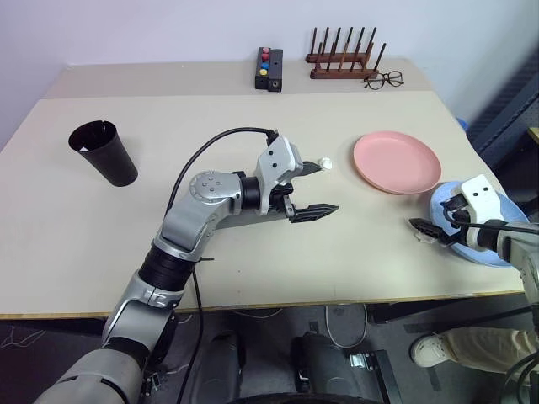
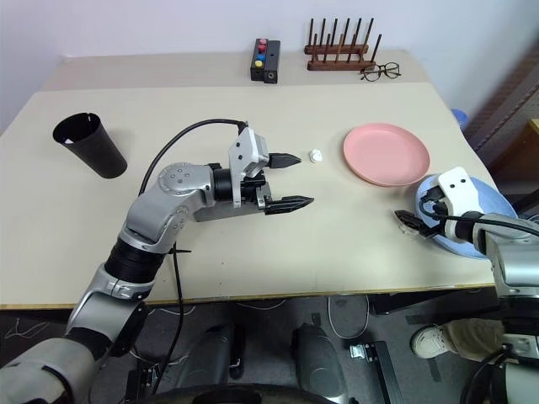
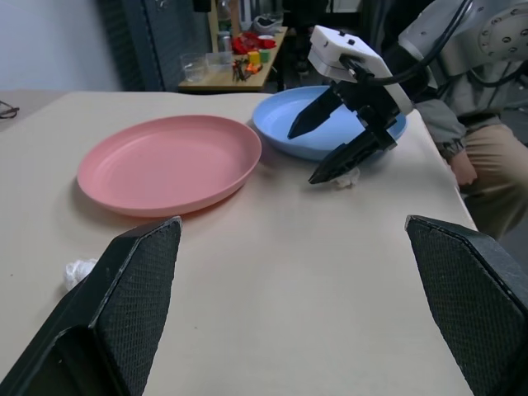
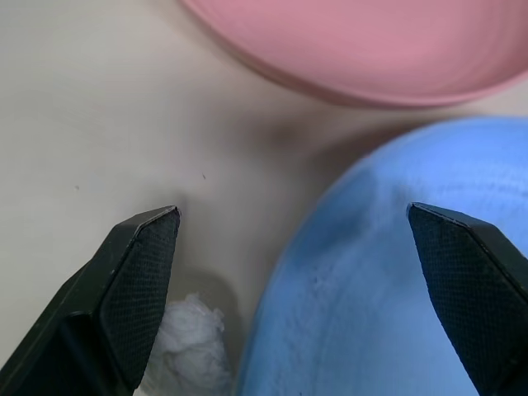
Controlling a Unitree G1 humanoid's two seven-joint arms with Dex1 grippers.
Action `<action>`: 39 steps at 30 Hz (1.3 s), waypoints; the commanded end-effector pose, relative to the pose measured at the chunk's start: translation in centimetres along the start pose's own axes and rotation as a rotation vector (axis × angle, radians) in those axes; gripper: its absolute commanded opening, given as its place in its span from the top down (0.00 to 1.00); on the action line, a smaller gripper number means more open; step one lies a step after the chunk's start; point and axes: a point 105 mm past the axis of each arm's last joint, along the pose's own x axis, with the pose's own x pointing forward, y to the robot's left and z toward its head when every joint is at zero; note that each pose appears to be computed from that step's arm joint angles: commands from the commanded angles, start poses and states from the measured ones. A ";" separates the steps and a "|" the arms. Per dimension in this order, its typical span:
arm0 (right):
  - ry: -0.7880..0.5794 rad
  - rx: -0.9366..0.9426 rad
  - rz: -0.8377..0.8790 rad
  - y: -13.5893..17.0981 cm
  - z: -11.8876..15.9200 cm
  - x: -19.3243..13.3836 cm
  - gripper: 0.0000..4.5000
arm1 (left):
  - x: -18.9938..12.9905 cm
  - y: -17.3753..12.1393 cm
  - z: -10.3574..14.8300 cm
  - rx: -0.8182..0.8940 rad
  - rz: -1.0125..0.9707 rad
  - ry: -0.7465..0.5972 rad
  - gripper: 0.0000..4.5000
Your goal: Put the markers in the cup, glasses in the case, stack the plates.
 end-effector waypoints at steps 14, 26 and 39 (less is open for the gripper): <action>-0.029 -0.025 -0.042 -1.1 0.8 0.0 0.42 | 0.6 -0.6 1.2 0.054 -0.013 -0.029 0.00; -0.041 -0.043 -0.043 -1.4 1.1 0.5 0.99 | 0.5 -0.5 1.3 0.048 0.000 -0.034 0.00; -0.159 -0.250 -0.222 -3.3 5.0 0.0 0.99 | 0.5 -0.4 1.2 0.041 0.013 -0.035 0.00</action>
